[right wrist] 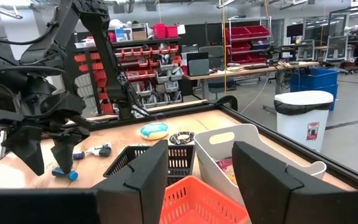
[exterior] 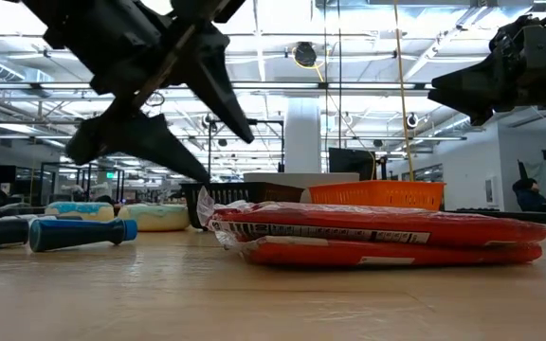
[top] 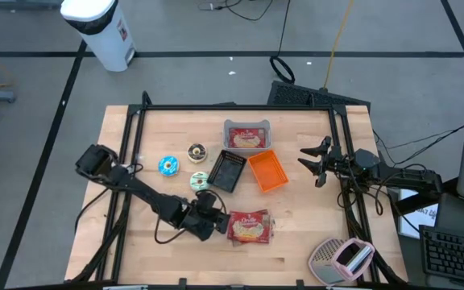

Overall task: Pick & Place Food Item
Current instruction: Put the red popcorn bag into the white bin

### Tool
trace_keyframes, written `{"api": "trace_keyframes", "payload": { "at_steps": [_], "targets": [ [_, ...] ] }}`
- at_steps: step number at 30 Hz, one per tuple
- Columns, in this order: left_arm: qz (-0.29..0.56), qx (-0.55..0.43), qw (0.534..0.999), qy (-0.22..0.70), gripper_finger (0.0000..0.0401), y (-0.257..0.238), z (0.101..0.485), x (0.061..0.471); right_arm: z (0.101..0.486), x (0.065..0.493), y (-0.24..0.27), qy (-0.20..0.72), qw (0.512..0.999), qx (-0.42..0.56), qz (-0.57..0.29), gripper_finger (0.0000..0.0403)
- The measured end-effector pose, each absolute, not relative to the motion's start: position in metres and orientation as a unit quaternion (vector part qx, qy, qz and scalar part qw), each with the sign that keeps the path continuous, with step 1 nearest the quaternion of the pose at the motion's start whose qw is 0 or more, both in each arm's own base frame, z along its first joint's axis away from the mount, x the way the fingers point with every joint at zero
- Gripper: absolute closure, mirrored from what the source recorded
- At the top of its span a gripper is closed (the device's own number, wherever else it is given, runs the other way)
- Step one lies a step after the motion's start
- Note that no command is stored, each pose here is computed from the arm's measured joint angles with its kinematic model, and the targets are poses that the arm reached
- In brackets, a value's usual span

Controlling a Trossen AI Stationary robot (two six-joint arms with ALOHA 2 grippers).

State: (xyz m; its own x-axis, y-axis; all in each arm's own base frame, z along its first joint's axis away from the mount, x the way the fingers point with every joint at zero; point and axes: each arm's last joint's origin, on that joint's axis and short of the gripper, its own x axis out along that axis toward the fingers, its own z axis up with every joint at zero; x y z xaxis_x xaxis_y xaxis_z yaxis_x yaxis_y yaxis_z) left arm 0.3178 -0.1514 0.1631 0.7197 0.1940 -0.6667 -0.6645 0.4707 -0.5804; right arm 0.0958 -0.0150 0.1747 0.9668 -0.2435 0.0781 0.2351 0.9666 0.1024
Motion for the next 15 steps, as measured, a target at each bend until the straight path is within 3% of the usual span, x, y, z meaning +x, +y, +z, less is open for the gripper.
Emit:
{"api": "trace_keyframes", "payload": {
  "at_steps": [15],
  "targets": [
    [0.255,-0.441,0.809,0.293,0.0155,-0.148,0.139,0.329,0.175,0.096,-0.015,-0.045,0.991,0.046,-0.121,0.0236]
  ]
}}
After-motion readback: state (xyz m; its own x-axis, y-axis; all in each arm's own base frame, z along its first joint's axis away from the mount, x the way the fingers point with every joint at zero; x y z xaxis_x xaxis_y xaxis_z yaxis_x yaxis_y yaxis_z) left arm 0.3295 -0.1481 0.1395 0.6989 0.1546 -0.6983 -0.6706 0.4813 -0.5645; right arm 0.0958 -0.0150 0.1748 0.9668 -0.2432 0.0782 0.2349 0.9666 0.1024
